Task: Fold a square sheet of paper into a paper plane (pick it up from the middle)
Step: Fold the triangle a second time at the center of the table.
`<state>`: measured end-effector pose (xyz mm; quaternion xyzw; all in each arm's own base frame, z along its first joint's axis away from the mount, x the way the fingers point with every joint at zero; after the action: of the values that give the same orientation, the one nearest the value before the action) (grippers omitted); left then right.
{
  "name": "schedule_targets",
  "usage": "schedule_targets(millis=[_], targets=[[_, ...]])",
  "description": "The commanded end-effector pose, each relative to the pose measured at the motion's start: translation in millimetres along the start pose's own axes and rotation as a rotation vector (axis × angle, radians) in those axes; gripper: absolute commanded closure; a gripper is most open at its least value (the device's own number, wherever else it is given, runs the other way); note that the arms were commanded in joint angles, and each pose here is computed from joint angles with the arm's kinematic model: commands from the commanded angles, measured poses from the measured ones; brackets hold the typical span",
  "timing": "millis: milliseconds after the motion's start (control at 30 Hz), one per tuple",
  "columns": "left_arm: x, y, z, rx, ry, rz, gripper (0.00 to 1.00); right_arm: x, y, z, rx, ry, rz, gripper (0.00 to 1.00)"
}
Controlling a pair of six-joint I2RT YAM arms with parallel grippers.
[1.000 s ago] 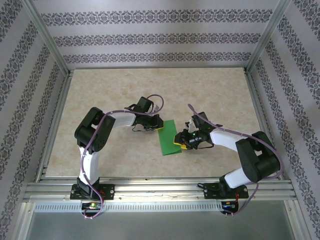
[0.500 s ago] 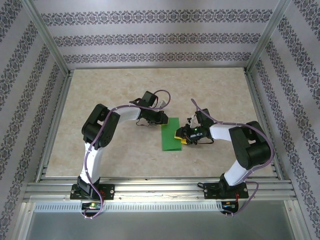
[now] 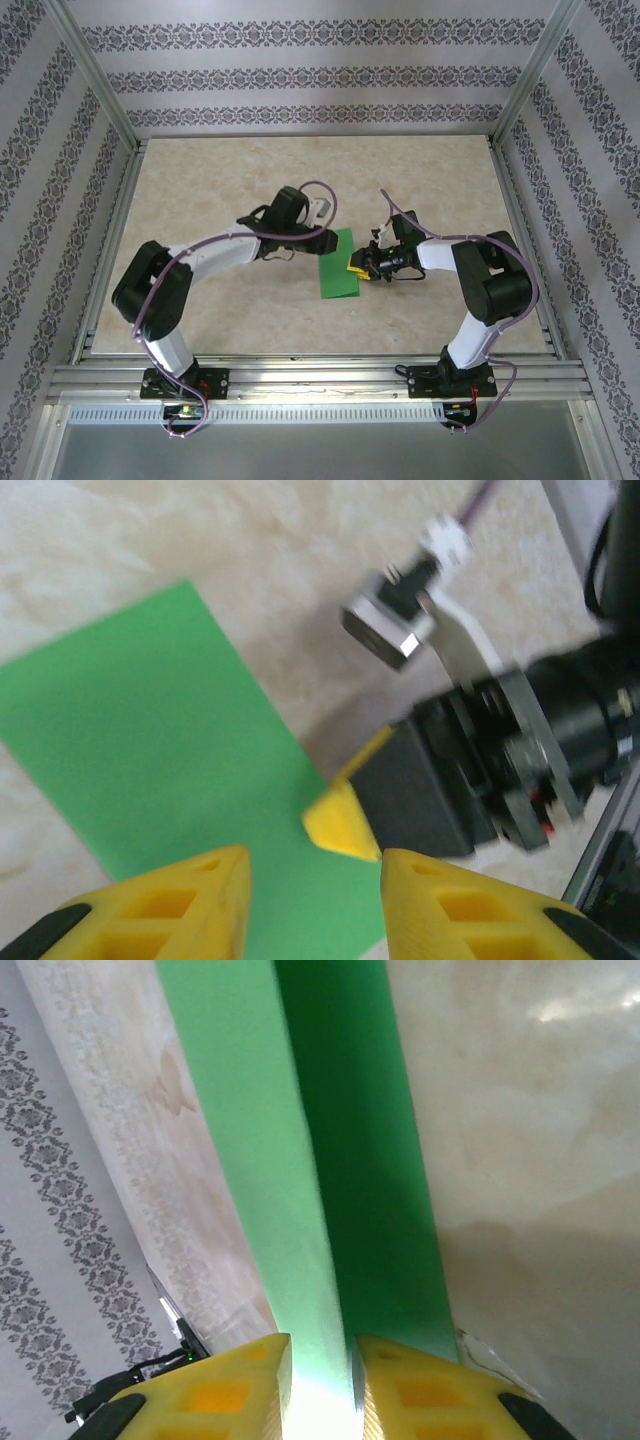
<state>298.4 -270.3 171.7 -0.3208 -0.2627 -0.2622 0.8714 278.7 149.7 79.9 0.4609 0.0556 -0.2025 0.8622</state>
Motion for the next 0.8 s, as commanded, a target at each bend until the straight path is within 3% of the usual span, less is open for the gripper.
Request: schedule_targets(millis=[0,233,400,567,767], targets=[[-25,-23,-10,0.1,0.015,-0.186,0.58,4,6,2,0.035,0.021,0.026,0.77],[-71,-62,-40,0.234,0.089,-0.492,0.48,5,8,3,0.044,0.03,0.031,0.76],[-82,-80,-62,0.333,0.151,-0.679,0.41,4,8,3,0.048,0.035,0.027,0.76],[-78,-82,-75,0.454,0.181,-0.745,0.35,4,10,4,0.055,0.034,0.025,0.76],[-73,-78,-76,0.538,0.178,-0.769,0.39,5,9,4,0.046,0.024,0.02,0.76]])
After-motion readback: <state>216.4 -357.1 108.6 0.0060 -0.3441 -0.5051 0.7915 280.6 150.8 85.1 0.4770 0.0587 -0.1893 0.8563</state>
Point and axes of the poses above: each hand's point on the last joint's axis, 136 mm out from that joint toward the fingers, its own z axis back along the fingers, its own y axis along the line the jaws close on, x = y × z, the point moved 8 cm from there along z, back along the fingers, and after that the axes turned 11 degrees about -z, right-handed, at the moved point
